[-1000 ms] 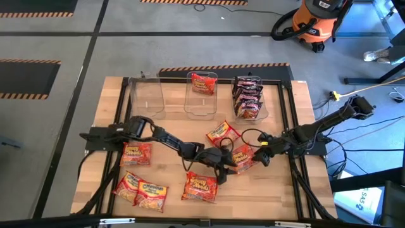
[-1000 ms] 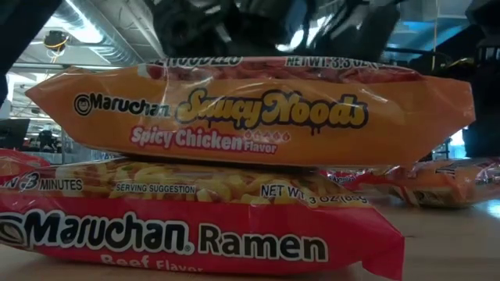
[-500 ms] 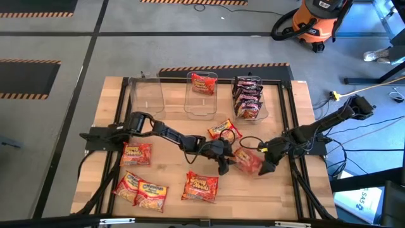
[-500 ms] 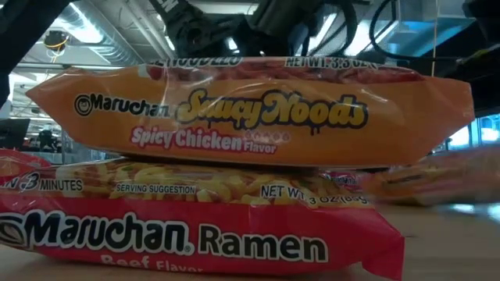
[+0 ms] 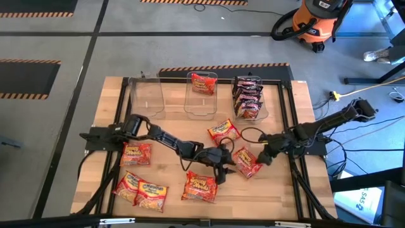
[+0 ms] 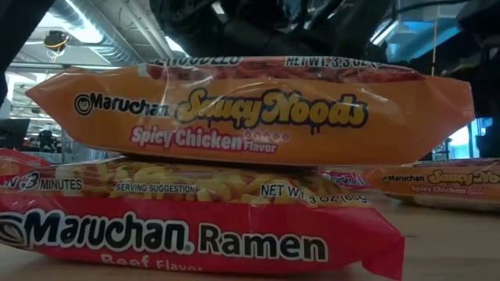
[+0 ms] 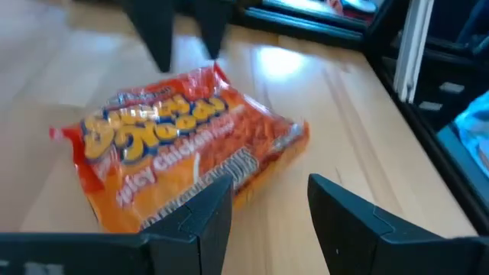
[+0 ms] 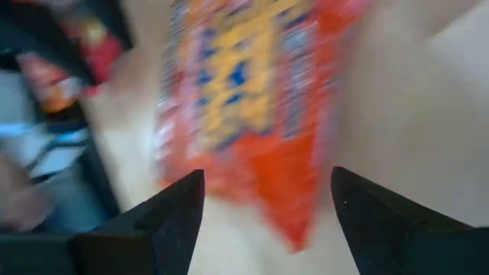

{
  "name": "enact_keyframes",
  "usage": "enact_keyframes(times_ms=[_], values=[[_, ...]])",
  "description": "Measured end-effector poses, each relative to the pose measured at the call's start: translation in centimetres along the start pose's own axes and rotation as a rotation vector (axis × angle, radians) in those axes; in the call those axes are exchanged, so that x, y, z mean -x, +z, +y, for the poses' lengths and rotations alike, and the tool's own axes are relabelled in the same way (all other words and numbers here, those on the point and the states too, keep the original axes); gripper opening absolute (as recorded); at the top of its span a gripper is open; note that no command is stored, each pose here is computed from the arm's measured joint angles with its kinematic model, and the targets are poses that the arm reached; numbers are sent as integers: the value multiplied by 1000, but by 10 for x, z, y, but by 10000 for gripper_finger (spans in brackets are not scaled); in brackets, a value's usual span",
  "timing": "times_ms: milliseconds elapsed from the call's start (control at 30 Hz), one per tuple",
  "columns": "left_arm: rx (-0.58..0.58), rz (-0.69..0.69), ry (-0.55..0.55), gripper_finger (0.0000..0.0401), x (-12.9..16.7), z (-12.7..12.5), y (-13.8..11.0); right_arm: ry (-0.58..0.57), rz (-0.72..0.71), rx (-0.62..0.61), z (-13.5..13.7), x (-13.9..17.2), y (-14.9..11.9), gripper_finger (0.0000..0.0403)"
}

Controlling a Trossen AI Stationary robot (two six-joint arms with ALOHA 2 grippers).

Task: Sort Maruchan noodles
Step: Put the orange noodle pack into the middle transparent bin

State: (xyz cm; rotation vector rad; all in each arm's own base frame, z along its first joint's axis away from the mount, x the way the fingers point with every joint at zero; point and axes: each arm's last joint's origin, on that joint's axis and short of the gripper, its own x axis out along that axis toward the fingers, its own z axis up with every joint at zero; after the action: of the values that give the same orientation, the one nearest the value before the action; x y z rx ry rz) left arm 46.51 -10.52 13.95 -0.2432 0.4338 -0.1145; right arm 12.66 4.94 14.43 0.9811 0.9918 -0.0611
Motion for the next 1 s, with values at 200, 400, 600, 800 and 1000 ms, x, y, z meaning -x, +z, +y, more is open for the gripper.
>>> enact_keyframes(times_ms=[200, 400, 600, 800, 1000], values=[[10, -26, 39, 165, -15, 6, -20, -138, -94, 12, -9, -2, 2, 264], [62, -1, 62, 165, -23, 19, -32, -123, -98, 21, -6, -8, 4, 264], [51, 1, 65, 165, -23, 20, -32, -75, -75, 49, -1, -16, 6, 264], [51, 6, 67, 165, -23, 20, -32, -51, -51, 50, 1, -24, 8, 264], [51, 9, 69, 165, -23, 21, -33, 5, -61, 62, 7, -35, 12, 264]])
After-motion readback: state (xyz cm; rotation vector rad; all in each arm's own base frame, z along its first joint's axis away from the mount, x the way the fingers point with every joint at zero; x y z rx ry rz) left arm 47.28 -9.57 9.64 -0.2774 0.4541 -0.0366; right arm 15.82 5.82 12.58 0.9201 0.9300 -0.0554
